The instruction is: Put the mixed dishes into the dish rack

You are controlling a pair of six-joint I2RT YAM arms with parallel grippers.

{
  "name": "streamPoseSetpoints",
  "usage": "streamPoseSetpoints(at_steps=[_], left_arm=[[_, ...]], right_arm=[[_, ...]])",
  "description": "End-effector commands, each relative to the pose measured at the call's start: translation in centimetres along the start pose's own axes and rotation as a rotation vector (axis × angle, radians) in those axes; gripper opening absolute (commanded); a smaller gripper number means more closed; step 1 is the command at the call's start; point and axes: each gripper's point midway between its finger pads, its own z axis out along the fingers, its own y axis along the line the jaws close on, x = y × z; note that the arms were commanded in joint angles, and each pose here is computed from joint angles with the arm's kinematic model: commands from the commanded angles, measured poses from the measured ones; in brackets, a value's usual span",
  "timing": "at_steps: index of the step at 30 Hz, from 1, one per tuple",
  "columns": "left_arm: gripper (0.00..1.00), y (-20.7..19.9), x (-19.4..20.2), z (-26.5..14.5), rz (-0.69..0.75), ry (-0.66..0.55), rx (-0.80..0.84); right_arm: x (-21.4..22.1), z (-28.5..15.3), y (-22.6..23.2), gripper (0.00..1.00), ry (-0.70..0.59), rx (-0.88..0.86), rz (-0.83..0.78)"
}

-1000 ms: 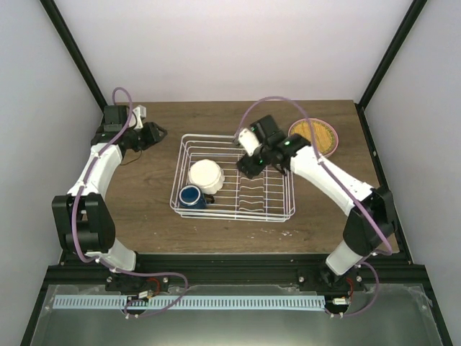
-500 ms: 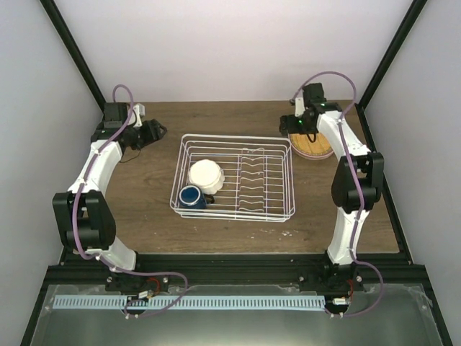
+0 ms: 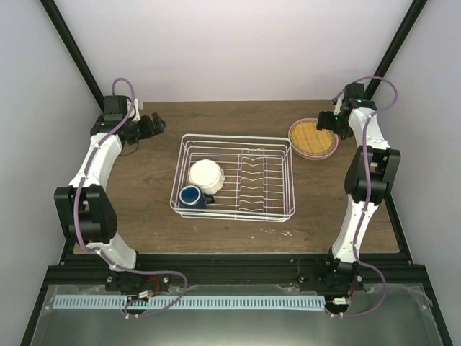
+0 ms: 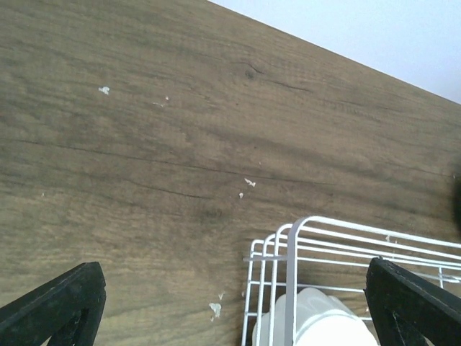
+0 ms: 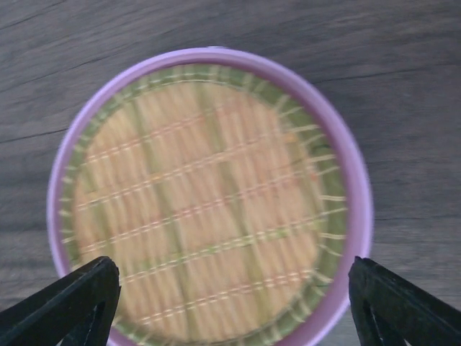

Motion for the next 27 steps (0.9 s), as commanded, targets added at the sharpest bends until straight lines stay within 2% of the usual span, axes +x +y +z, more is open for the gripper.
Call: streamPoseSetpoints(at_steps=[1, 27], left_arm=[[1.0, 0.4, -1.1, 0.9, 0.017, 0.004, -0.012], [1.0, 0.7, -2.0, 3.2, -0.003, 0.032, -0.006]], right_arm=[[-0.2, 0.6, -2.3, 0.87, 0.019, 0.034, 0.026], [3.0, 5.7, -3.5, 0.91, 0.131, 0.046, 0.04]])
